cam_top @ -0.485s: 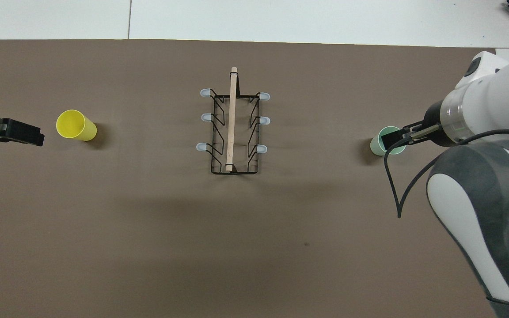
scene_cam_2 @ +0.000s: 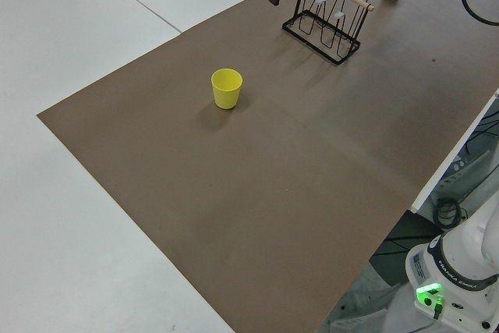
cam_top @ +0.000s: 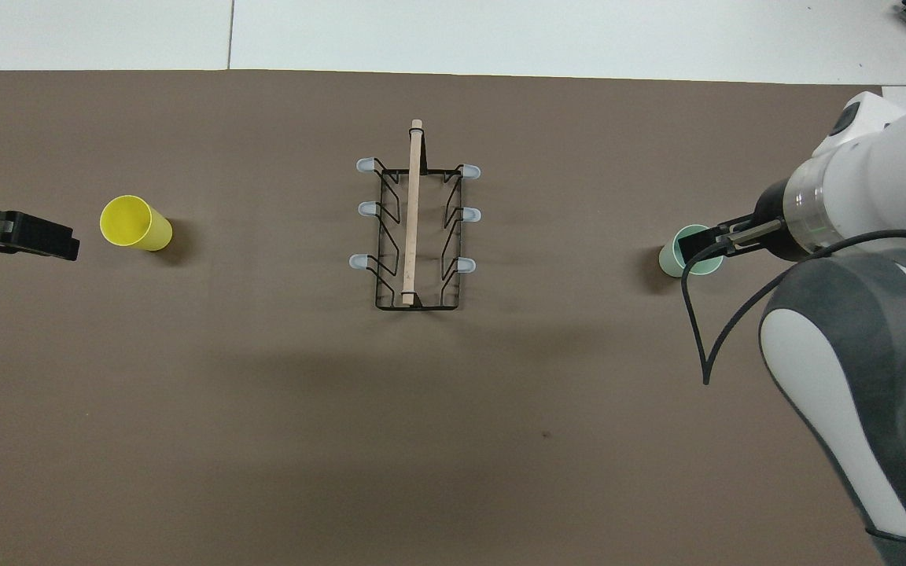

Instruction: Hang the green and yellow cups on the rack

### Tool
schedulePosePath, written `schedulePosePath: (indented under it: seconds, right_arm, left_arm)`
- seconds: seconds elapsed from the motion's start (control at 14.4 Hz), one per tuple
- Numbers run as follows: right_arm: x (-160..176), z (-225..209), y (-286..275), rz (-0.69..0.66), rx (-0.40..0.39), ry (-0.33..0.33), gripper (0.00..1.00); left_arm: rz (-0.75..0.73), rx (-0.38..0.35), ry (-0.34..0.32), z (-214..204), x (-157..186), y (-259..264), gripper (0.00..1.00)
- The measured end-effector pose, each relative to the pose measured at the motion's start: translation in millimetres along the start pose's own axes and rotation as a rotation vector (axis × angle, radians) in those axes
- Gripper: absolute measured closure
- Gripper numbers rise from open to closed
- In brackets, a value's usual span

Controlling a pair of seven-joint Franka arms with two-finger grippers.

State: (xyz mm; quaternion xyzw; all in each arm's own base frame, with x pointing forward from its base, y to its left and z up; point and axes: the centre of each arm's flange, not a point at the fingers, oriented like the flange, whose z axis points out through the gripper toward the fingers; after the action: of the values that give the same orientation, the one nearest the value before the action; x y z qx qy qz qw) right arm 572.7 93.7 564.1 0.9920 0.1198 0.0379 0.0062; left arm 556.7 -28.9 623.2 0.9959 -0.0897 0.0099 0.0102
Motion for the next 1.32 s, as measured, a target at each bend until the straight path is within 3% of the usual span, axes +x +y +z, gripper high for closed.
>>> schedulePosePath:
  seconds: [0.42, 0.55, 0.9, 1.32]
  right_arm:
    - [8, 8, 2, -0.003, -0.012, 0.023, 0.0]
    - [15, 25, -2, -0.055, -0.076, -0.01, 0.0]
    - [40, 80, -52, -0.443, -0.277, -0.141, 0.0]
    - [37, 90, -41, -0.79, -0.317, -0.301, 0.0]
  left_arm:
    - [-0.009, -0.002, -0.005, 0, -2, -4, 0.0]
    - [-0.023, -0.016, -0.021, 2, -3, -7, 0.0]
    - [-0.113, -0.034, -0.051, 20, 20, -26, 0.0]
    - [-0.325, -0.048, -0.076, 63, 75, -69, 0.0]
